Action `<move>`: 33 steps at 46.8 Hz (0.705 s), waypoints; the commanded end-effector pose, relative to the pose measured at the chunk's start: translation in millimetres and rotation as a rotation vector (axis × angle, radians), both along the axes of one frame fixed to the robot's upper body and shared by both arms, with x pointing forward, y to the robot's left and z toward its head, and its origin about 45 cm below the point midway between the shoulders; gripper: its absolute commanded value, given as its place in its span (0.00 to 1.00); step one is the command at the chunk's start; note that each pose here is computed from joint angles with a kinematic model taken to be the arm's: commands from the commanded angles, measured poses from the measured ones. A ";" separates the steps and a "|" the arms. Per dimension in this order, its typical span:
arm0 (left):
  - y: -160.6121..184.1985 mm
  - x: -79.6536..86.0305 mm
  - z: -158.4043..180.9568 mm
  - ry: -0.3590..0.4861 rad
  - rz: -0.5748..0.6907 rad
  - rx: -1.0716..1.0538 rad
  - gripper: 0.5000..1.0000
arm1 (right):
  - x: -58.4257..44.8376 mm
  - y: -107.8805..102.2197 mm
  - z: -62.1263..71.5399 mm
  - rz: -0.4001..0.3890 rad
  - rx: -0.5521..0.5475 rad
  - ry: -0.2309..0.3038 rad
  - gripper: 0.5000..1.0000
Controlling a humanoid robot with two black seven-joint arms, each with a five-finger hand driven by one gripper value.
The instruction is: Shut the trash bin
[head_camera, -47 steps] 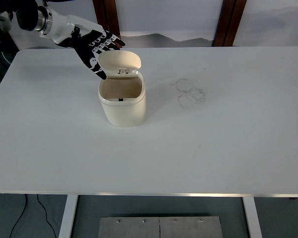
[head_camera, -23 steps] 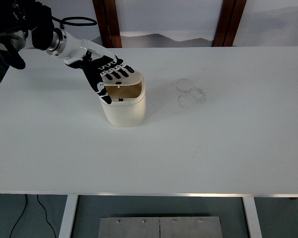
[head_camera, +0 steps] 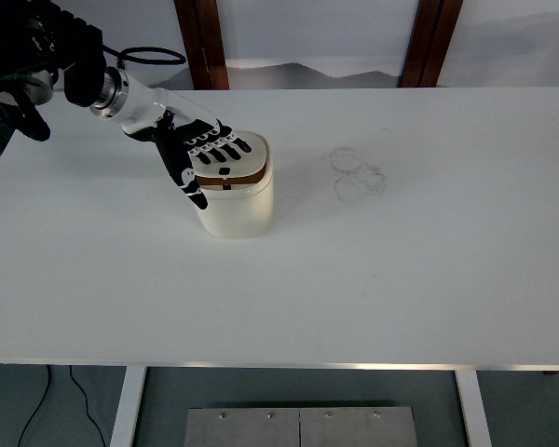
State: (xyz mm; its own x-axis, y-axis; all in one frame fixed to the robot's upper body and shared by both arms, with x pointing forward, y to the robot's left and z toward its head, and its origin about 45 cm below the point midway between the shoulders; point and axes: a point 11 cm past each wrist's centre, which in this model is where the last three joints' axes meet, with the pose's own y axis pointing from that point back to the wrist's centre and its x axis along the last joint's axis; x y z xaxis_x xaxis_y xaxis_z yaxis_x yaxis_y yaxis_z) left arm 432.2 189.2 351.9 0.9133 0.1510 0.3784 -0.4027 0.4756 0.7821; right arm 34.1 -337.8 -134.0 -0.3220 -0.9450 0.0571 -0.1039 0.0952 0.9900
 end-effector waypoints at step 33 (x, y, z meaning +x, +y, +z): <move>4.6 -4.2 -20.1 0.041 0.004 0.027 1.00 | 0.0 0.1 0.0 0.000 0.000 0.000 0.99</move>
